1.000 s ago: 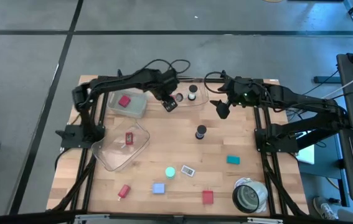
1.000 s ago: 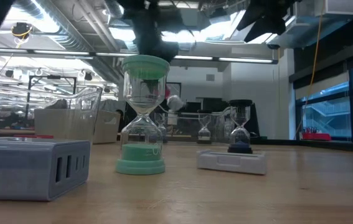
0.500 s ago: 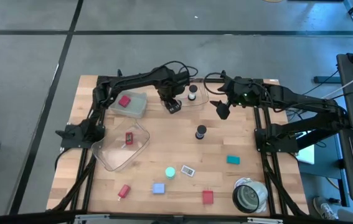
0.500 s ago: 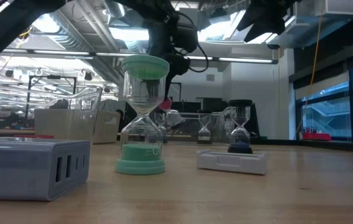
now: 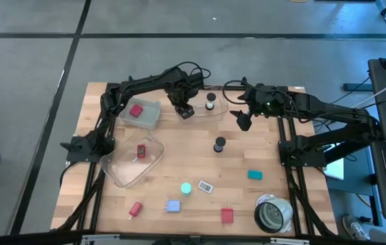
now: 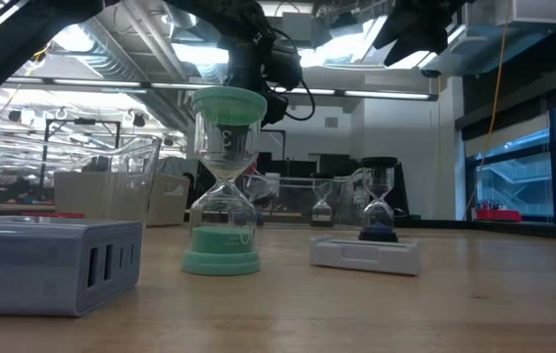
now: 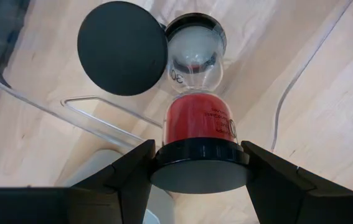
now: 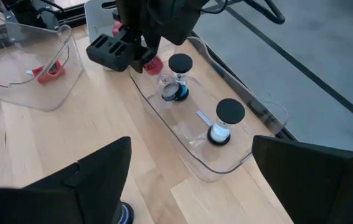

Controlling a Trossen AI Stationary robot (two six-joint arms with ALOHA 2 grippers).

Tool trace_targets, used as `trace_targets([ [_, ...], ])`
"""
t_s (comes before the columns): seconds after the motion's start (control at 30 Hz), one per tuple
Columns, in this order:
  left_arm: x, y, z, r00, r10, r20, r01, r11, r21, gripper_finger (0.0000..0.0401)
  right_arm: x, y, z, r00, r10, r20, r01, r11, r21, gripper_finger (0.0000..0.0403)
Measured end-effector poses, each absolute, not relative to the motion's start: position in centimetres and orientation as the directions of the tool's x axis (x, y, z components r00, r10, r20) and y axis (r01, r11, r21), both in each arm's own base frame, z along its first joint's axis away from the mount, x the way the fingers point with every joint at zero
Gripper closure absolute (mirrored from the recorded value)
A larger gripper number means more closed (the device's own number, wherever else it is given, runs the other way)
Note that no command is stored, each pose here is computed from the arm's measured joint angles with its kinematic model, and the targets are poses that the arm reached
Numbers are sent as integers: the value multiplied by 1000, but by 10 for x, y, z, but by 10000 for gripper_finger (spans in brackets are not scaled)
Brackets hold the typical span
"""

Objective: Pick & Place Office items
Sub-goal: Put the red hourglass into the top transparent bin

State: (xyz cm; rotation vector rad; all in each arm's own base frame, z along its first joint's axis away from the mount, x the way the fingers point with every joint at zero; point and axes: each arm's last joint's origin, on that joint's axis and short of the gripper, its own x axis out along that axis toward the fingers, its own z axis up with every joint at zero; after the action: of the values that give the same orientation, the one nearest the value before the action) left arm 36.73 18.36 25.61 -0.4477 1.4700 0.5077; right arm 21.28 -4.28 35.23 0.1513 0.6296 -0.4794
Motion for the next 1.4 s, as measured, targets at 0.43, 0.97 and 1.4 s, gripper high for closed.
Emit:
trace_targets([
  [0.43,370,185,250,19,43,-999,-561,828,25,179,213,-43,351,699,-383,-603,474,880,-10,64],
  [0.97,373,186,241,9,32,-999,-549,836,21,178,226,-45,340,666,-378,-642,460,887,-45,64],
  [1.4,375,187,236,-3,38,-999,-530,847,34,177,226,-45,340,666,-379,-643,461,886,-45,64],
])
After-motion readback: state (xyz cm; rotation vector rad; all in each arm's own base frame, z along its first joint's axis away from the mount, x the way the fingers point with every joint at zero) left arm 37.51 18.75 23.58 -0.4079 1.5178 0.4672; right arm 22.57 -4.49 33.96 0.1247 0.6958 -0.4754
